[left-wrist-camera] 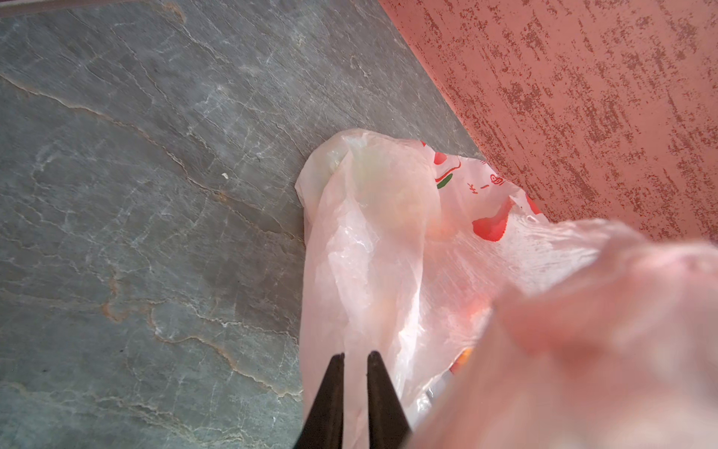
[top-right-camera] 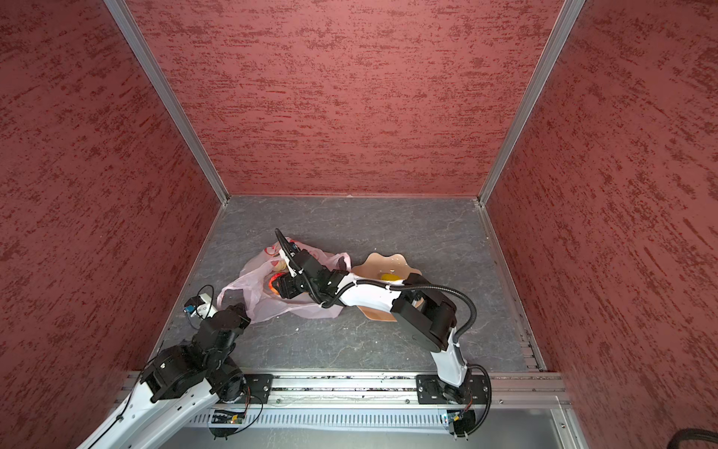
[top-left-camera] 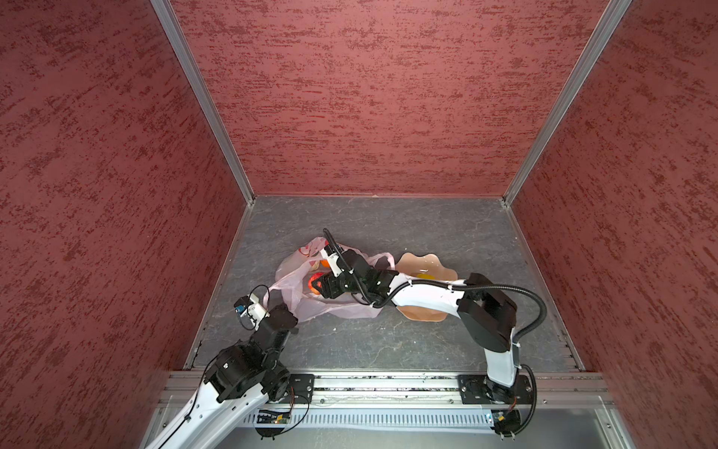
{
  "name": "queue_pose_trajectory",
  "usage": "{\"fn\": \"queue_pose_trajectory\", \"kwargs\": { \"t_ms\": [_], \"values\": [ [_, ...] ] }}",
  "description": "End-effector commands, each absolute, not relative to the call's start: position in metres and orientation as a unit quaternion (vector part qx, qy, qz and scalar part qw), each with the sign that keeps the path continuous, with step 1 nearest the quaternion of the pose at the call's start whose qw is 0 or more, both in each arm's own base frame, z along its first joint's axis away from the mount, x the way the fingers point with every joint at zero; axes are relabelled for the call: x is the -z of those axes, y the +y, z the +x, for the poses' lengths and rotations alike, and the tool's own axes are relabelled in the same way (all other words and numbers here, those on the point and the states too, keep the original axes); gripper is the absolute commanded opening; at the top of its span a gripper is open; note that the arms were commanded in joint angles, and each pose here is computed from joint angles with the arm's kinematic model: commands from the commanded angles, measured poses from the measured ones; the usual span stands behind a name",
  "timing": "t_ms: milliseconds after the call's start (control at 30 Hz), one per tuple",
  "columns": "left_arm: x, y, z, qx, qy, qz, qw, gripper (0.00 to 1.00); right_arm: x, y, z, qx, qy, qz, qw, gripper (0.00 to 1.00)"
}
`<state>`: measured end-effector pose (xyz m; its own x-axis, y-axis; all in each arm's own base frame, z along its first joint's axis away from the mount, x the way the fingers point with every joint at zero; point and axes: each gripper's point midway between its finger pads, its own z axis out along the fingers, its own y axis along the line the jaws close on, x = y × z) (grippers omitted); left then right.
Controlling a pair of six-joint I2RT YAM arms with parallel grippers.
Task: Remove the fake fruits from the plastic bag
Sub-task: 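Lift the red strawberry out of the bag toward the peach bowl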
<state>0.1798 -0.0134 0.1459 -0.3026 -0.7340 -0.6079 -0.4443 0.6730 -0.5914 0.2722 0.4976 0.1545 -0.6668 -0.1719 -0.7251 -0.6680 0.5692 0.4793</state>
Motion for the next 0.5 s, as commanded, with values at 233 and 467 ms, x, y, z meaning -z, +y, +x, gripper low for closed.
{"fn": "queue_pose_trajectory", "kwargs": {
  "t_ms": [233, 467],
  "values": [
    [-0.156, -0.019, 0.186, 0.175, 0.785, -0.367, 0.468, 0.16, -0.232, 0.463, 0.248, -0.395, 0.793, -0.286, 0.365, 0.60],
    [-0.158, -0.020, 0.186, 0.178, 0.784, -0.364, 0.471, 0.16, -0.281, 0.407, 0.258, -0.328, 0.793, -0.252, 0.447, 0.60]
  ]
}}
